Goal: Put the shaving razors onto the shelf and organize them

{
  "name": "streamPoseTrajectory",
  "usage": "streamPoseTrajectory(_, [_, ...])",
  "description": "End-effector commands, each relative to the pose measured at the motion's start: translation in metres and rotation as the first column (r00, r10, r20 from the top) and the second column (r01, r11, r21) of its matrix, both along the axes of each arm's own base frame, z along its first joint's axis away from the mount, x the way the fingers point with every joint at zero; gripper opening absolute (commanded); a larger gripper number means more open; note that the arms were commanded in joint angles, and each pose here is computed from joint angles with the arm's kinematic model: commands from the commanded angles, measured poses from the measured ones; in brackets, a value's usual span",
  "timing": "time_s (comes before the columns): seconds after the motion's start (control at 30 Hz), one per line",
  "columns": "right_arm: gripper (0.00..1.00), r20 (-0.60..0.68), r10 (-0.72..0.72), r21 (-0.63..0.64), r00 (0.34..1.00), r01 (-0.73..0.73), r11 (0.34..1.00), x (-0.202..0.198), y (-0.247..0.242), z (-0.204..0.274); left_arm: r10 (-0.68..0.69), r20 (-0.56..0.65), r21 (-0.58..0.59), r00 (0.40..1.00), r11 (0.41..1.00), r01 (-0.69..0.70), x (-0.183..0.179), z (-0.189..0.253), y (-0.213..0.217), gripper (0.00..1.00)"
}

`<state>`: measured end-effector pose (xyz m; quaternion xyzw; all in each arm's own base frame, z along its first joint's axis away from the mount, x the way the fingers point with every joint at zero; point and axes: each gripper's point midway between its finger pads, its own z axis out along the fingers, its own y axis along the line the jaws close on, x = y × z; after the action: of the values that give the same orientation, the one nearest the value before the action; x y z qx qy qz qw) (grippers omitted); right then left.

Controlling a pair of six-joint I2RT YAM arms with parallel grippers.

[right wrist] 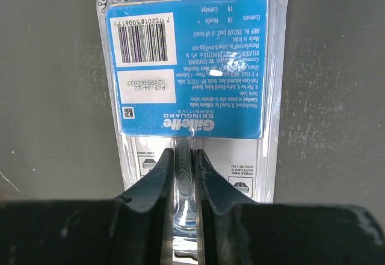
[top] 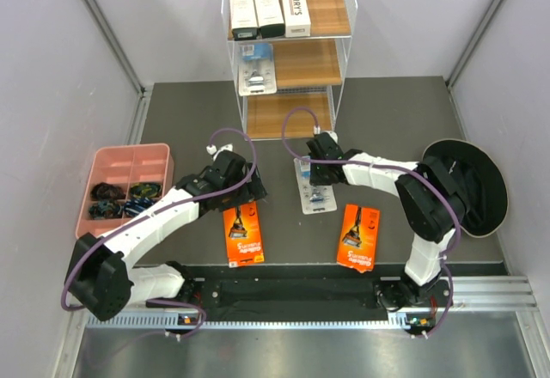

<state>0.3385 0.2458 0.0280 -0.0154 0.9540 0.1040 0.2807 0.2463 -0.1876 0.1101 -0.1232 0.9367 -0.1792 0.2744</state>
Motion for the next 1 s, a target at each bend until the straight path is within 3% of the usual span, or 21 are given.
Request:
streamPoseTrajectory(0.0, [0.03, 0.000, 0.003, -0.001, 1.000, -0.003, 1.000, 0.002, -0.003, 0.000, 0.005, 0.065, -0.026, 0.998, 1.000, -0.004, 0.008, 0.022, -0.002, 0.99])
streamPoseTrajectory(0.4, [0.00, 0.092, 0.076, 0.075, 0.993, -0.083, 0.994, 0.006, 0.010, 0.051, -0.017, 0.087, -0.048, 0.996, 0.999, 0.021, 0.010, 0.032, -0.007, 0.99])
streamPoseTrajectory(0.63, [0.00, 0.165, 0.142, 0.136, 0.976, -0.165, 0.977, -0.016, 0.007, 0.090, -0.065, 0.128, -0.136, 0.990, 0.987, 0.082, 0.011, 0.045, -0.024, 0.99])
streamPoseTrajectory(0.97, [0.00, 0.210, 0.223, 0.211, 0.952, -0.267, 0.940, -0.065, 0.011, 0.126, -0.169, 0.306, -0.416, 0.937, 0.861, 0.291, 0.006, 0.092, -0.076, 0.99])
